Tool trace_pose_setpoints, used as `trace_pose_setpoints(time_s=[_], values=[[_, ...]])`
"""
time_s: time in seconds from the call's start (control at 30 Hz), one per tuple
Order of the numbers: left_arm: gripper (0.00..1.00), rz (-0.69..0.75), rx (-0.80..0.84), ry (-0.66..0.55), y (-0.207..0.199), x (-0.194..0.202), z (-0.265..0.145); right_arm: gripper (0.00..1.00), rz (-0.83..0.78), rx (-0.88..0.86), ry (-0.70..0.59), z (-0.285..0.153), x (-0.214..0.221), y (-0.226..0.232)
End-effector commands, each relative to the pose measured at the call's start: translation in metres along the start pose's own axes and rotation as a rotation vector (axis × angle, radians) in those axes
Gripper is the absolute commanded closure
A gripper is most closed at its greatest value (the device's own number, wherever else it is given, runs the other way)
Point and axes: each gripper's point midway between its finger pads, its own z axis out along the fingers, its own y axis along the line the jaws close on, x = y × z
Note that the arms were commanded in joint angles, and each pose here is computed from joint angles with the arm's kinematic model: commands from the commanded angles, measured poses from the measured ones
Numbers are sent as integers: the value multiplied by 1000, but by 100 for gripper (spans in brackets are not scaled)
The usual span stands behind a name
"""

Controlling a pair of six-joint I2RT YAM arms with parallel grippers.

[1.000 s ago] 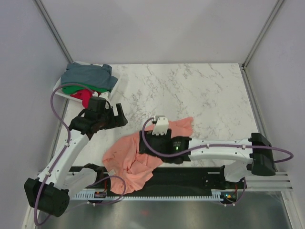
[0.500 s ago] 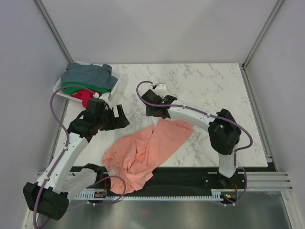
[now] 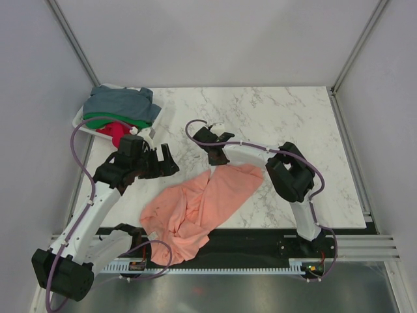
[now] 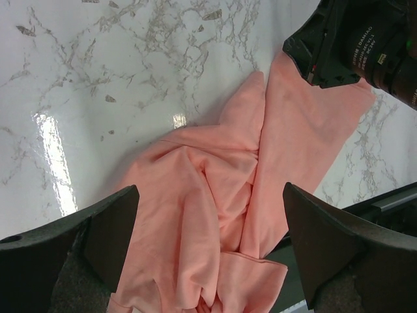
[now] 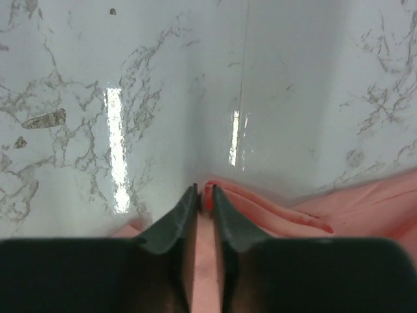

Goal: Fold and stack the t-shirts

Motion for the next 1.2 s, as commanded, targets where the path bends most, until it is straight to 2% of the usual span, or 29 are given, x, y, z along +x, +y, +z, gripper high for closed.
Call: trace_pose_setpoints(time_s=[0.0,0.07,0.23,0.33,0.37,0.43,0.5,0.6,0.8,0.83,0.9,0.93,1.0,1.17], values=[[1,37,33,-23,-5,-4,0,86,25,-1,-21,2,-9,-6],[1,35,29,-22,-4,-3,1,100,39,0,-22,-2,-10,-15],[1,32,25,-15,-3,-2,2,100,134,2,-74,-16,-37,-60],[3,37,38,-26,-6,-4,0,100,265,65,-117,-24,-65,-124],[9,39,40,-28,-6,-5,-1,100,299,84,-115,-24,-65,-143],[11,46,55,-38,-10,-8,-3,100,398,134,-155,-33,-81,-192],[12,52,36,-41,-9,-9,-3,100,450,192,-148,-32,-74,-229],[13,90,1,-28,-20,-2,0,100,490,244,-130,-33,-54,-259],[16,268,14,85,-95,54,16,100,554,306,-90,-25,-5,-289],[17,340,31,137,-115,79,21,100,562,288,-90,-26,-2,-288],[20,375,35,144,-137,94,25,100,567,270,-70,-23,9,-287],[21,457,29,189,-148,122,33,100,567,266,-69,-25,13,-288],[21,522,6,163,-163,133,39,100,570,261,-69,-27,16,-290],[21,630,-30,261,-176,189,69,100,598,237,-77,-35,22,-298]])
